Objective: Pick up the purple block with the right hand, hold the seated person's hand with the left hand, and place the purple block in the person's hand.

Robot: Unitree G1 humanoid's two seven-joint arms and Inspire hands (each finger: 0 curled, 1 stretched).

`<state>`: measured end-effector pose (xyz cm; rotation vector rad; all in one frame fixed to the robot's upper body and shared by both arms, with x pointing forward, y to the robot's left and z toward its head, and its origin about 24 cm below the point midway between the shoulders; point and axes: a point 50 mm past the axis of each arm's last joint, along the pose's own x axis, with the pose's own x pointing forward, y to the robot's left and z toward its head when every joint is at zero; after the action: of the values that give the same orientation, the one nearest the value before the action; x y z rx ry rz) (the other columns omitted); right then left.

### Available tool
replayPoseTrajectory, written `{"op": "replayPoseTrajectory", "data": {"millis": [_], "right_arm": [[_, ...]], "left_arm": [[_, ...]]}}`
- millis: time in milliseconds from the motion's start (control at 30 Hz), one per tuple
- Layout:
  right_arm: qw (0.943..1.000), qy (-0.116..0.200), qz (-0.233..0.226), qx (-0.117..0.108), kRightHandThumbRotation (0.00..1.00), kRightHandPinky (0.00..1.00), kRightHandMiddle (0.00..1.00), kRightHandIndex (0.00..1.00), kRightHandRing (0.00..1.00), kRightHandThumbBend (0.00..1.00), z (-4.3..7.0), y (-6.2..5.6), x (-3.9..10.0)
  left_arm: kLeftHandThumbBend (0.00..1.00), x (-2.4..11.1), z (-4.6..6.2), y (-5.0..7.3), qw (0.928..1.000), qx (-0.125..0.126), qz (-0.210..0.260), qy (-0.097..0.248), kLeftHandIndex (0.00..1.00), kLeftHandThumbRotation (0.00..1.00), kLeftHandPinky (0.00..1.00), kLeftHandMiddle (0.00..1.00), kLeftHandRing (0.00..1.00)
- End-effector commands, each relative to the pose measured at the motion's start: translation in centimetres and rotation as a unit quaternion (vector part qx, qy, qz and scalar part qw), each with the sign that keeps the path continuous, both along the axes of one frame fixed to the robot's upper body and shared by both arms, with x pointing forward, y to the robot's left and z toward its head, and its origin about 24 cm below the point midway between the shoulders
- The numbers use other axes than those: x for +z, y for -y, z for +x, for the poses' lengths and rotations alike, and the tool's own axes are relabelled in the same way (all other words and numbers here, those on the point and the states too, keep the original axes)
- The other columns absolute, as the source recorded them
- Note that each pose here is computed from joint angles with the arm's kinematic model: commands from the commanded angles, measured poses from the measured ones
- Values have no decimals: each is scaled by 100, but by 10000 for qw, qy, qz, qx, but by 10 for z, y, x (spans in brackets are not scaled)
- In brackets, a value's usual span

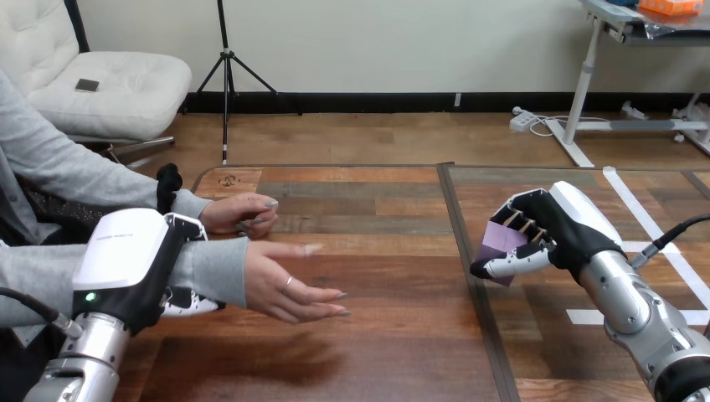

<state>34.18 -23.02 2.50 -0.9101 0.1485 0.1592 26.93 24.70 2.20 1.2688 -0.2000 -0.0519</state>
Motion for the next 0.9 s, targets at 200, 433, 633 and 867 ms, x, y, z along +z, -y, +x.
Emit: {"op": "replayPoseTrajectory", "data": {"millis": [200,433,633,867], "right_arm": [[9953,882,331,235,0,38,45,47,41,74,20,-19,38],[9944,927,415,280,0,36,44,46,40,75,20,-24,38],[9934,951,517,373,0,35,43,46,39,75,20,-29,38],[9919,973,671,458,0,34,42,46,37,76,20,-35,39]], "left_arm": [[73,48,22,22,9901,-256,-663,1206,31,0,17,29,23],[72,51,23,27,9889,-222,-750,1260,31,0,17,29,23],[72,51,24,30,9878,-216,-848,1288,31,0,17,29,23],[72,52,24,35,9865,-219,-917,1342,30,0,17,29,22]]}}
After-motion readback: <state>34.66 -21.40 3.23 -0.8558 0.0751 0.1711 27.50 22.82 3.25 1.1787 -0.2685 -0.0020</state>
